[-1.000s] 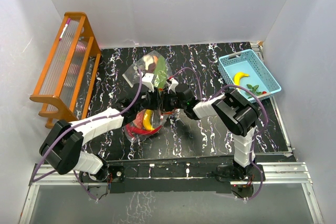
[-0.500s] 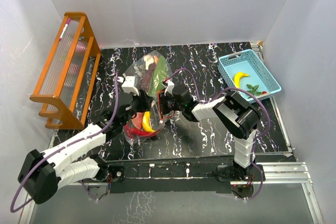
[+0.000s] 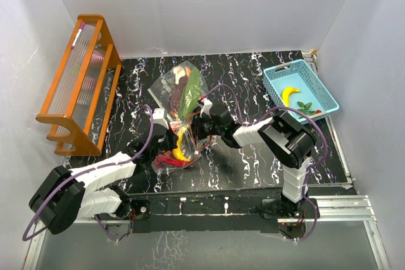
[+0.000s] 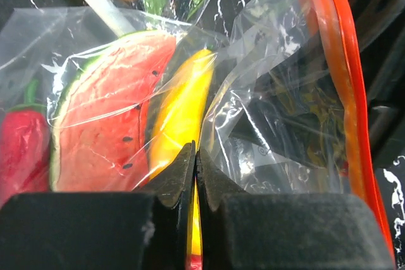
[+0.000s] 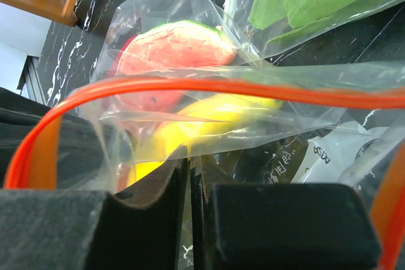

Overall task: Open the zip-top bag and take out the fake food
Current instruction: Pick up the fake fruit from the zipper food storage bag.

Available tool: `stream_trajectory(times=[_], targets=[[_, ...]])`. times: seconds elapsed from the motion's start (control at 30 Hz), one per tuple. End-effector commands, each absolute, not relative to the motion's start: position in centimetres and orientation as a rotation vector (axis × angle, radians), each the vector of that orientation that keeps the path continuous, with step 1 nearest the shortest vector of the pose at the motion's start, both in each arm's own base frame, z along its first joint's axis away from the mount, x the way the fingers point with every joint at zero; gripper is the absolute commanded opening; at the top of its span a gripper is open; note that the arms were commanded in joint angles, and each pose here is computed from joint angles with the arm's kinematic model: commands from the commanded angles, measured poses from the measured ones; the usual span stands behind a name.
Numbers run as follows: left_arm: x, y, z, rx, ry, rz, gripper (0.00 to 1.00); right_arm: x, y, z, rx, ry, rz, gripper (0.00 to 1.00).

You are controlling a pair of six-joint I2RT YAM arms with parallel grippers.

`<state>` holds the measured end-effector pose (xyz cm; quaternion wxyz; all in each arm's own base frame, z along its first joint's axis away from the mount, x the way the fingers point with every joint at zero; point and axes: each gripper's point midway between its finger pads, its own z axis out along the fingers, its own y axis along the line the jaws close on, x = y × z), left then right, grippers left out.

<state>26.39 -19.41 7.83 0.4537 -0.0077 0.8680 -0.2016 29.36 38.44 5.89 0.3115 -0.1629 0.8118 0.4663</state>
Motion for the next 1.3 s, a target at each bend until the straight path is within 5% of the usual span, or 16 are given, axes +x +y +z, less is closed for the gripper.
stream_trajectory(times=[0.0,0.6,0.87,1.13,1.27], targets=[[26.7,-20.4,7.4,-0.031,2.128,-0.549,0.0,30.0,38.5,9.0,-0.448,2.037,1.232,0.11],[26.1,-20.7,2.9,-0.026,2.2,-0.554,0.0,29.0,37.3,7.4,-0.438,2.086,1.19,0.12],[25.9,-22.0,1.3,-0.014,2.231,-0.607,0.0,28.8,37.3,6.9,-0.44,2.099,1.198,0.2],[26.8,-21.5,6.4,0.017,2.137,-0.582,0.0,29.0,37.2,7.5,-0.438,2.084,1.192,0.2],[26.9,-20.2,10.8,-0.006,2.05,-0.556,0.22,29.0,37.3,7.5,-0.442,2.083,1.196,0.2]])
